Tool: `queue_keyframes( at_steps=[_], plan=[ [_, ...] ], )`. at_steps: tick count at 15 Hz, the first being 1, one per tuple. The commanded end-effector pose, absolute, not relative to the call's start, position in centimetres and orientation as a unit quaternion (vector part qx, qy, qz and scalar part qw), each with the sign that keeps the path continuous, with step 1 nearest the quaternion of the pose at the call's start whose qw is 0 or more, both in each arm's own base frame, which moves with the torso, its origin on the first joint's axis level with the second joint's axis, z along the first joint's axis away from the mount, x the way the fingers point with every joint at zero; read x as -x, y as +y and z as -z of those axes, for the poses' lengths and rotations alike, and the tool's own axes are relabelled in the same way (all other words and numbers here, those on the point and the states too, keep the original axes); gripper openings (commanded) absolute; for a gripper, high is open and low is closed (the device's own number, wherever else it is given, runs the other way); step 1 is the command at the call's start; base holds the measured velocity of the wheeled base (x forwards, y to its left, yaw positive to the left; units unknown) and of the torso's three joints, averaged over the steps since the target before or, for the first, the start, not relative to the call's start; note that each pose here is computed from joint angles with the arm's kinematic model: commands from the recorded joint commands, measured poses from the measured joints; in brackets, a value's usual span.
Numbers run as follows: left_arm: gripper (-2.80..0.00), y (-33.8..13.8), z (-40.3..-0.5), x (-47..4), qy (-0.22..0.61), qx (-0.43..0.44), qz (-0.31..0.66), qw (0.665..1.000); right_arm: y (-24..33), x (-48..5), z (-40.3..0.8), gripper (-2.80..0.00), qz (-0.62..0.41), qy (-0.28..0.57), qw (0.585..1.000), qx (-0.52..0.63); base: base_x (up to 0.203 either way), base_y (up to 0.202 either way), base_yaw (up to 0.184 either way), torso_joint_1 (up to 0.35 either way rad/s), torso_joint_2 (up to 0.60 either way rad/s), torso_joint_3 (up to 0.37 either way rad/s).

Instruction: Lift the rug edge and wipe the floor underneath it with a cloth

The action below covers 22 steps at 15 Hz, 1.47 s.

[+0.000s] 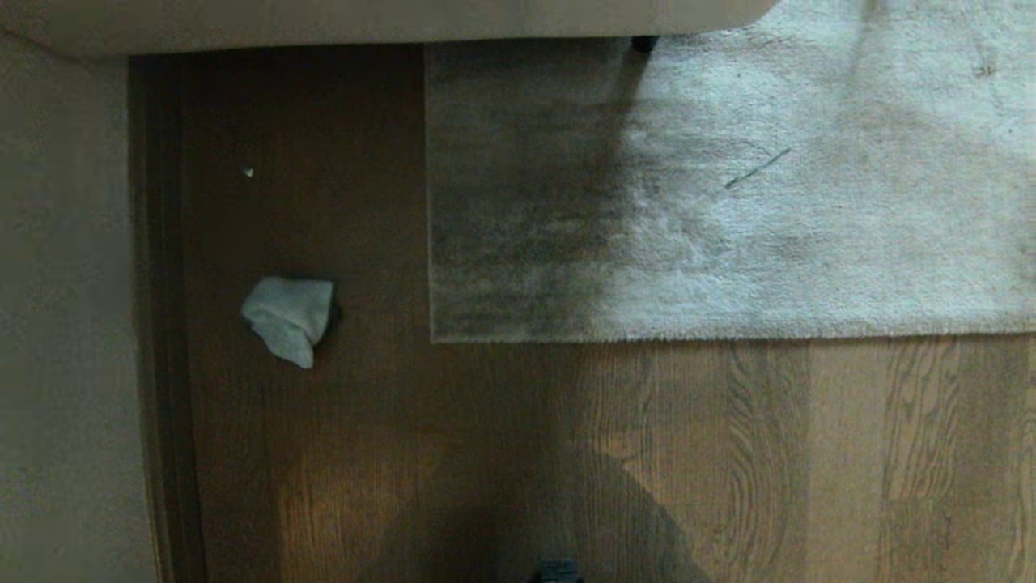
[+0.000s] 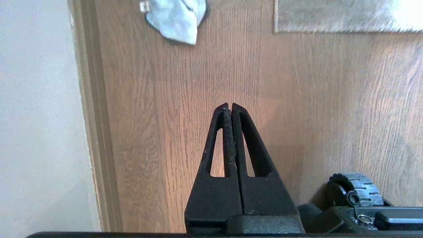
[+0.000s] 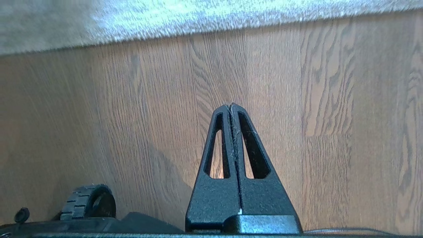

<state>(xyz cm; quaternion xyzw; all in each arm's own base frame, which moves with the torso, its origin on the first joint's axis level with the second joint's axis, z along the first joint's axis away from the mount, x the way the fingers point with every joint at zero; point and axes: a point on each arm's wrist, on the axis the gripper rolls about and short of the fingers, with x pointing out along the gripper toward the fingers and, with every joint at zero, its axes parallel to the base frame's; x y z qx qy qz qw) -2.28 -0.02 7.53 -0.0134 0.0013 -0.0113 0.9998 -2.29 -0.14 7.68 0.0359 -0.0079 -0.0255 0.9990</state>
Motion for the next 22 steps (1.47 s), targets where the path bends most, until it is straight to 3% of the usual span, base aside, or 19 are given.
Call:
queue_keyframes(
  at_steps=[1,22],
  plan=[
    [-2.80,-0.02,-7.53,2.28,0.001,0.014,0.011,1.000,-0.15,2.28,-7.69,-2.80,0.026,-0.008,0.999,-0.036,0.000,0.000,0.000,-0.006,0.00,0.208],
    [-2.80,-0.02,-7.53,2.28,0.001,0.014,0.011,1.000,-0.15,2.28,-7.69,-2.80,0.026,-0.008,0.999,-0.036,0.000,0.000,0.000,0.001,0.00,0.204]
  ],
)
